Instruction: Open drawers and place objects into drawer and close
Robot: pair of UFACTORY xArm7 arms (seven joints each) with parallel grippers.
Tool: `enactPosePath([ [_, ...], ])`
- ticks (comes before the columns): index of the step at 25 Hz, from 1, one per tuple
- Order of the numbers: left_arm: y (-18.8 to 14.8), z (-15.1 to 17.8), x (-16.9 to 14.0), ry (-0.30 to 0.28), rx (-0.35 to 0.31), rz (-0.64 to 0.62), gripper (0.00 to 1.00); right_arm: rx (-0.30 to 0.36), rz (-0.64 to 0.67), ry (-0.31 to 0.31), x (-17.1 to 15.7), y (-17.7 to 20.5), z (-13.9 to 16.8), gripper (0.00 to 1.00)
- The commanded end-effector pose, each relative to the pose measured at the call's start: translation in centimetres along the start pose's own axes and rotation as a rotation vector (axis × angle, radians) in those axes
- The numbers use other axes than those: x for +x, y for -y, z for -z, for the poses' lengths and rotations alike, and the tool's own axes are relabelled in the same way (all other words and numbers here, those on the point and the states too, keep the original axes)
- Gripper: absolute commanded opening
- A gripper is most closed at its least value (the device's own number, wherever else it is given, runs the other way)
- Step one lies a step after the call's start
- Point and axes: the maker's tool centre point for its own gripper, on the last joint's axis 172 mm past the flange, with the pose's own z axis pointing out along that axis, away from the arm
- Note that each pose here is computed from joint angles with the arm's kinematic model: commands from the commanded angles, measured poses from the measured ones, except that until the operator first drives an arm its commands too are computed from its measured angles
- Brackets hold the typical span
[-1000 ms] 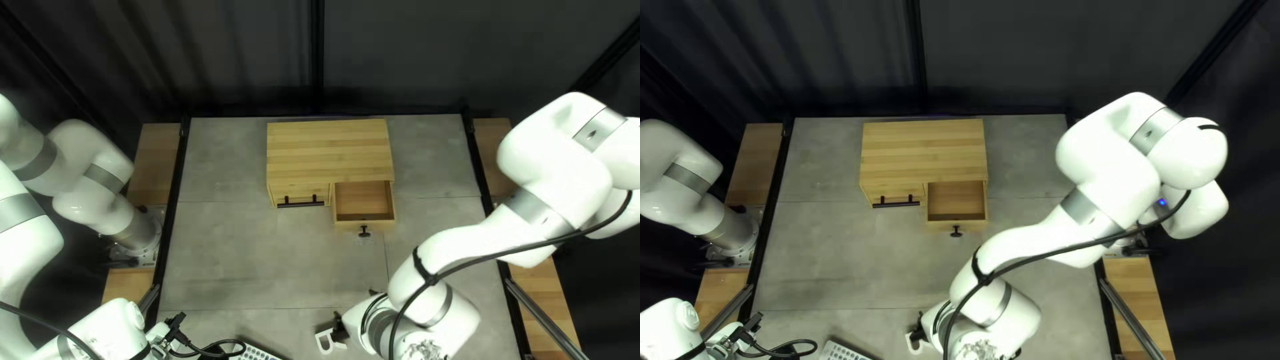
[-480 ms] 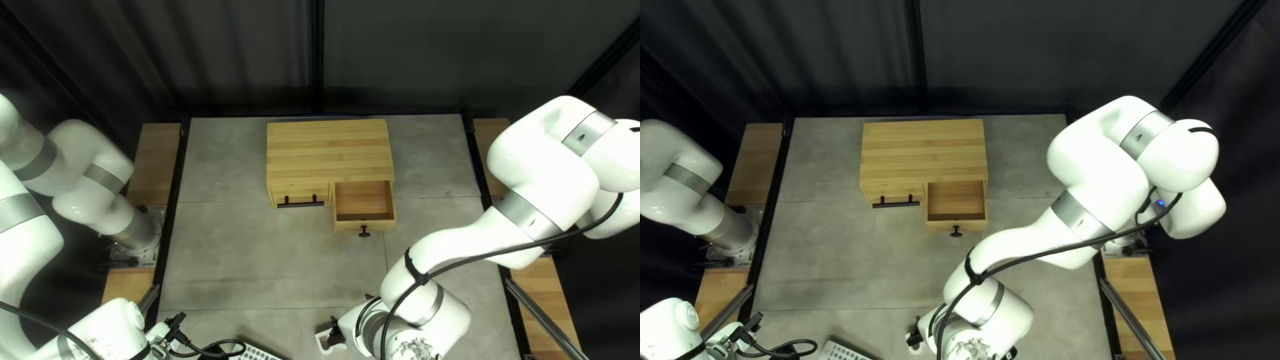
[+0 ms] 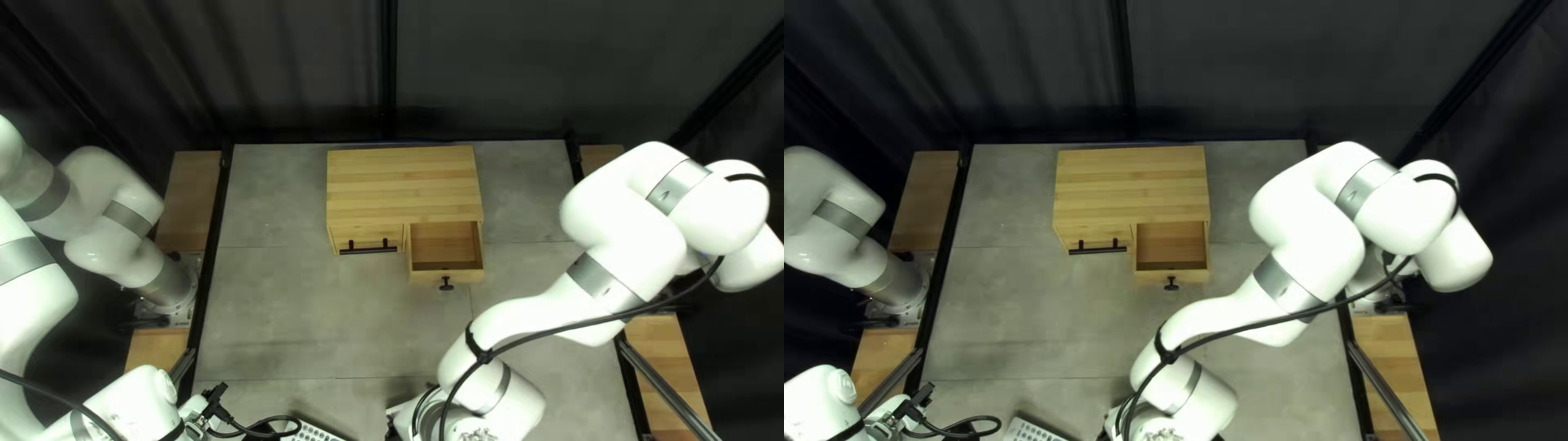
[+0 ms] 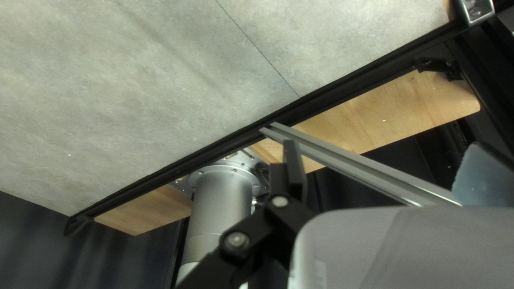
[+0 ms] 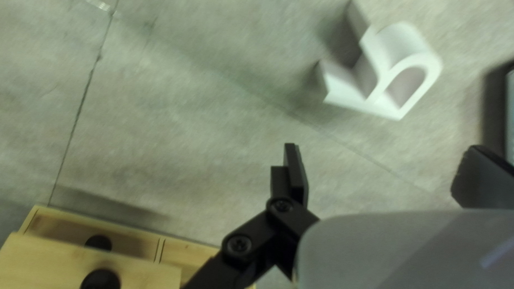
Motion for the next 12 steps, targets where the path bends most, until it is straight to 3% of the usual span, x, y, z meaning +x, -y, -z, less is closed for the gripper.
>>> enactPosePath([
  [1,0.0,0.0,0.0,0.0,0.0,0.0,1.0,-0.018,-0.077,-0.06,0.4,-0.8,-1.5,1.0],
  [12,0.0,0.0,0.0,0.0,0.0,0.0,1.0,0.044,-0.148,-0.116,0.1,0.0,-3.0,1.0],
])
